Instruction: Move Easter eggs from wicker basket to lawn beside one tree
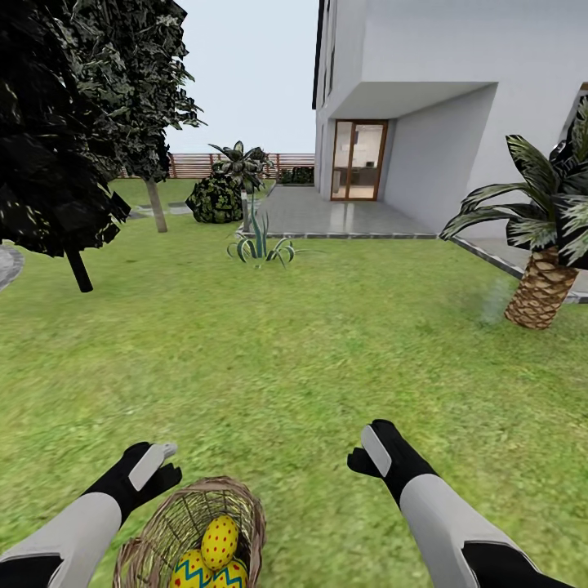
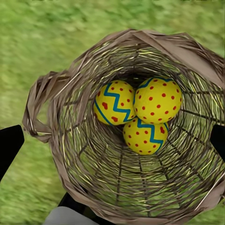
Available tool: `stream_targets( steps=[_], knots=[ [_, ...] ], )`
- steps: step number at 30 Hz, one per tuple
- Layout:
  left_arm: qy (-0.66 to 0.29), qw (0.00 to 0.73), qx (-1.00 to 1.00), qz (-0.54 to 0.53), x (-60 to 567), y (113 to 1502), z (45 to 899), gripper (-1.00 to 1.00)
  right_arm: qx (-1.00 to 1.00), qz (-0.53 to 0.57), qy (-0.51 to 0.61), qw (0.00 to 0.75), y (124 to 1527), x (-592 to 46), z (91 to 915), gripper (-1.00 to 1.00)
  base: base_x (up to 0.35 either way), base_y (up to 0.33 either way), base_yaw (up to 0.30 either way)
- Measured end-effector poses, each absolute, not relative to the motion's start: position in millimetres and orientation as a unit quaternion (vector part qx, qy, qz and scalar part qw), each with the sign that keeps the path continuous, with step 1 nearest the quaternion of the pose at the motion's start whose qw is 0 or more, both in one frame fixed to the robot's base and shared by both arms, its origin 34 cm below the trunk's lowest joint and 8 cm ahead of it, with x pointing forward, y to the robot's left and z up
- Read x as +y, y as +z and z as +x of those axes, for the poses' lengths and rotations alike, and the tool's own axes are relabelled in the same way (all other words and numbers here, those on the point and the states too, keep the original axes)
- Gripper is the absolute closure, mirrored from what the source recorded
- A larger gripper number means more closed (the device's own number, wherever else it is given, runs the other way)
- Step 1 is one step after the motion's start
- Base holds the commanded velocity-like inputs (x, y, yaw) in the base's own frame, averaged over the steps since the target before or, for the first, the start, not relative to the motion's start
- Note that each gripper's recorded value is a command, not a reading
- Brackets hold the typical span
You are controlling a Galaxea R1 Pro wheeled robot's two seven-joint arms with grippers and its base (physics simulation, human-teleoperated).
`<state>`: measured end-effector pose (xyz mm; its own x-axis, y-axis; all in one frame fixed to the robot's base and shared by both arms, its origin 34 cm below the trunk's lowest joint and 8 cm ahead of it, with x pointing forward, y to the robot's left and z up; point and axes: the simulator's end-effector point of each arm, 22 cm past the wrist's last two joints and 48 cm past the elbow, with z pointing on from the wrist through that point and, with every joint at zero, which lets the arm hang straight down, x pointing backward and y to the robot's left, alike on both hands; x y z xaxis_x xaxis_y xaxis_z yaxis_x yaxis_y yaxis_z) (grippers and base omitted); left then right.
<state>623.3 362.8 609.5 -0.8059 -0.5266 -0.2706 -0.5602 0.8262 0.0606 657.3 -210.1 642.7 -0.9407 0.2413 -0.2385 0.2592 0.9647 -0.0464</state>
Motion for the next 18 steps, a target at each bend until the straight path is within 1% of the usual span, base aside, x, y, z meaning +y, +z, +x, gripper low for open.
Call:
stream_targets(
  steps=[18],
  knots=[
    [0.069,0.126,0.947,-0.287,363.5,610.5,625.1,-1.00,0.984,0.127,-0.038,0.116,642.5,-209.9,657.1,-1.00,0.000,0.000,0.000]
  ],
)
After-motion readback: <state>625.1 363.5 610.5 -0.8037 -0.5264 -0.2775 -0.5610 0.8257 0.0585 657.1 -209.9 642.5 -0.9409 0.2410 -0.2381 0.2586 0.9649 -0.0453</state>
